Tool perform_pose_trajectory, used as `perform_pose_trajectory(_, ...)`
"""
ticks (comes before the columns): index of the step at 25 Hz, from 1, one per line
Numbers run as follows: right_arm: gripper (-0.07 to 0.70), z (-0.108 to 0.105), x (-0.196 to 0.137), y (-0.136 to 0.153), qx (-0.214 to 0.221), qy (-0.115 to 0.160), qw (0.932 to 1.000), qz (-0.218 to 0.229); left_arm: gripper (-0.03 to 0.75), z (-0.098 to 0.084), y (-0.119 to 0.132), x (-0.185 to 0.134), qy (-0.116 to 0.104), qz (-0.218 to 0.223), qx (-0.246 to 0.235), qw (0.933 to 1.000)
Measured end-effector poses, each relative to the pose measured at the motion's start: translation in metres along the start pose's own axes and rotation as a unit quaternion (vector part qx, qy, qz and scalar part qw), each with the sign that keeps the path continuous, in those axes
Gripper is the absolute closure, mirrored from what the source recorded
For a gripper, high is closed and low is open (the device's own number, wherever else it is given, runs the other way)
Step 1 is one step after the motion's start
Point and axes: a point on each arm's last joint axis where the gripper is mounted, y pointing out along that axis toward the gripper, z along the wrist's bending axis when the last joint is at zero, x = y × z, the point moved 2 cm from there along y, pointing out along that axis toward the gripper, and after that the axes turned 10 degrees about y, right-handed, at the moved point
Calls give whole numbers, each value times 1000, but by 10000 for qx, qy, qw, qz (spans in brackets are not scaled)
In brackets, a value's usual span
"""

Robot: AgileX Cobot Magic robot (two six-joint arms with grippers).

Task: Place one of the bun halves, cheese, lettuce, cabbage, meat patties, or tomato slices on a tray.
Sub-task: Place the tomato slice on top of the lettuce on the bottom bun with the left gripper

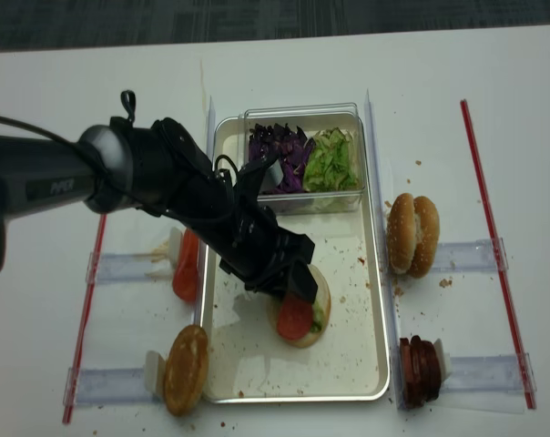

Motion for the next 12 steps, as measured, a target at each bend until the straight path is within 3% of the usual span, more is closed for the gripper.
perform_pose_trajectory(12, 41, 0, 0, 0, -7, -3, 10000, -1, 399, 6, -4, 2, -97, -108, 62, 9999)
